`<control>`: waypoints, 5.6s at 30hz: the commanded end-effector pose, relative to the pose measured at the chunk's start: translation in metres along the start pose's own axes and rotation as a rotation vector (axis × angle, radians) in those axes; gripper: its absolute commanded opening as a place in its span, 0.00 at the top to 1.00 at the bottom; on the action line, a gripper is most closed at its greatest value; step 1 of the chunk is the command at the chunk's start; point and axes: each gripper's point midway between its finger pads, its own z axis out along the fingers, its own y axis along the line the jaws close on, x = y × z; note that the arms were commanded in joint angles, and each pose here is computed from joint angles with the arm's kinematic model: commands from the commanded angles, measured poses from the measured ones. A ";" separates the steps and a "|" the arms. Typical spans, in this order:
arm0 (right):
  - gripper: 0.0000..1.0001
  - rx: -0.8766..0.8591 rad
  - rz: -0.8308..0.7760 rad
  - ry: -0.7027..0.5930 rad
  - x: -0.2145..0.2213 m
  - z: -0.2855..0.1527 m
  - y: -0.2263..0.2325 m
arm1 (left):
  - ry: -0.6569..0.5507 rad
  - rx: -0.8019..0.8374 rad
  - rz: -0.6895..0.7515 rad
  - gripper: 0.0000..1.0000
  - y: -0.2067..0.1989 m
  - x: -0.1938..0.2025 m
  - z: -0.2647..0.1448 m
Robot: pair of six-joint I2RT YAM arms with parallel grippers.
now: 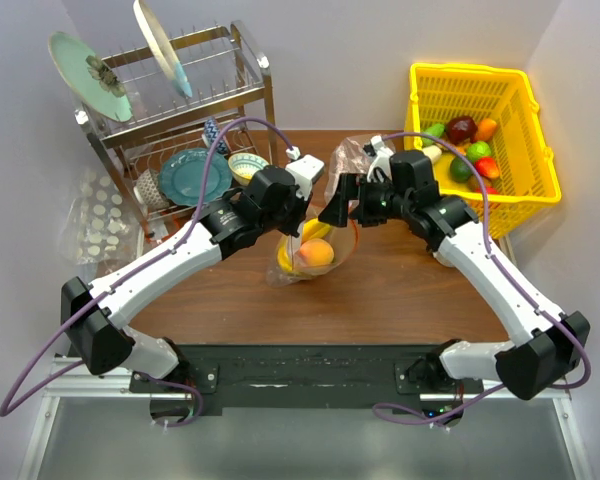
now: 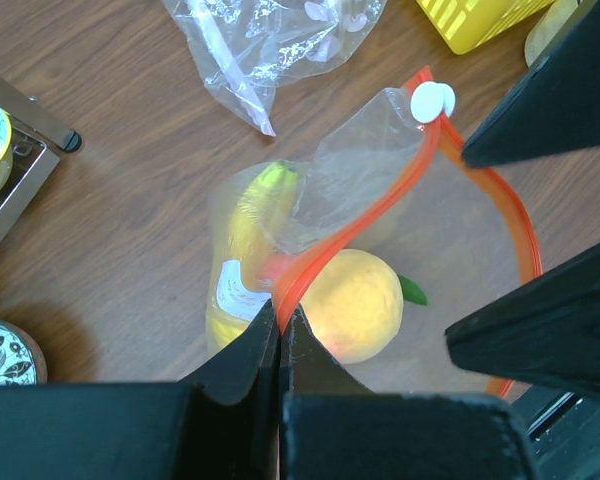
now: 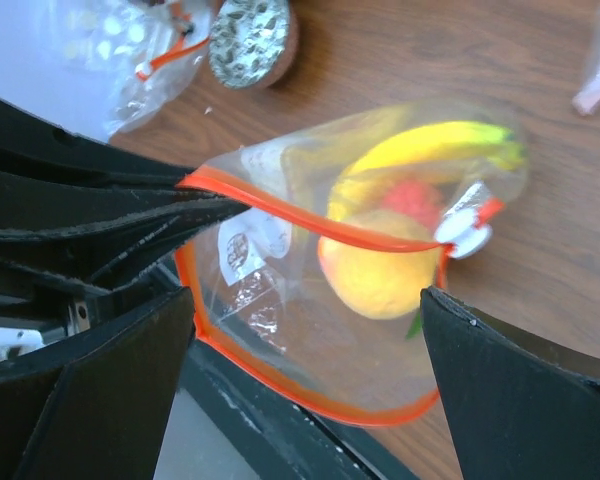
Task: Place the food in the zip-top bag and seal the zipper
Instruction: Place the fake fruit in the zipper food storage bag, then pick up the fake fruit from the bin.
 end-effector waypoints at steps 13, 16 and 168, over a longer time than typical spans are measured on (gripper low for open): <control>0.01 0.210 -0.070 -0.089 -0.035 -0.030 -0.017 | -0.083 -0.033 0.005 1.00 0.010 -0.008 -0.011; 0.02 0.277 -0.096 -0.110 -0.045 -0.042 -0.023 | -0.086 -0.041 0.007 1.00 0.012 -0.006 -0.012; 0.42 0.341 0.111 -0.695 -0.132 -0.151 -0.105 | -0.061 -0.054 0.025 1.00 0.022 0.021 0.000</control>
